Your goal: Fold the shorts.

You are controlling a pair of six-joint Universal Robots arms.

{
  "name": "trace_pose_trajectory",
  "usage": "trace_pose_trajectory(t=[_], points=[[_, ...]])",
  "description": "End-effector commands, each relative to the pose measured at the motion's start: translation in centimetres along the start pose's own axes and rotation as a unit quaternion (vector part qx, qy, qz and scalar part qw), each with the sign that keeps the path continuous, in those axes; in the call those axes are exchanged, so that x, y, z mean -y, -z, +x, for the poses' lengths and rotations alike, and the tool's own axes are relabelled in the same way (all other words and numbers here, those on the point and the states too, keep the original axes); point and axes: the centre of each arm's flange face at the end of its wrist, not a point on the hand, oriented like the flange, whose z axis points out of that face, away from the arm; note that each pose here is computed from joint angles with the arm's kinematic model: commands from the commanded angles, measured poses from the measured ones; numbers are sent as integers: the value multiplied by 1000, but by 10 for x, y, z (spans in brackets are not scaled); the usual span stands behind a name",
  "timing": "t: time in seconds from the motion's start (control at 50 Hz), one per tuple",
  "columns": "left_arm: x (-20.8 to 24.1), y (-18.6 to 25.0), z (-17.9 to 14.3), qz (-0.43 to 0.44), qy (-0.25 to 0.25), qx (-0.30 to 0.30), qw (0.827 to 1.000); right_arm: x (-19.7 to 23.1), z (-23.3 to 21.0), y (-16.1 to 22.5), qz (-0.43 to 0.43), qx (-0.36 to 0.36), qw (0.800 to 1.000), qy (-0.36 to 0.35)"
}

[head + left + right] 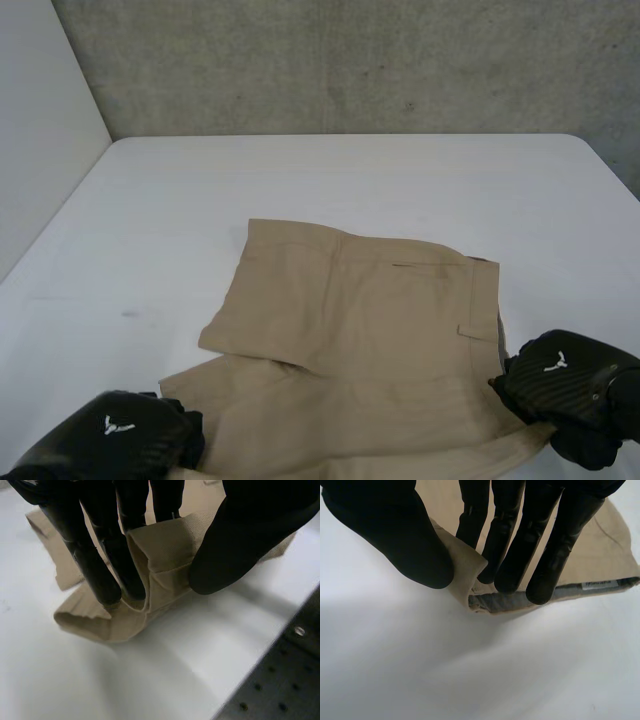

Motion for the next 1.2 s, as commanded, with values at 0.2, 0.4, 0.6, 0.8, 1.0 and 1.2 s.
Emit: trace_pose_trajectory(t=[0.2,0.4,0.6,0.8,1.0,1.2], points=[[79,-143,-65,163,-54,93,981,21,58,-83,77,-55,992,-83],[114,-255,-94,183,-58,121,974,26,100,-144,73,-181,977,-89],[117,-325,-94,230,-89,127,961,30,106,-186,82,-237,966,-63],[129,-354,-98,308,-116,154,932,37,118,-200,123,-291,947,-53],[122,-352,-78,302,-141,142,932,58,142,-168,162,-362,913,-93],[163,-268,-70,351,-137,152,914,84,139,-110,258,-353,888,-140]])
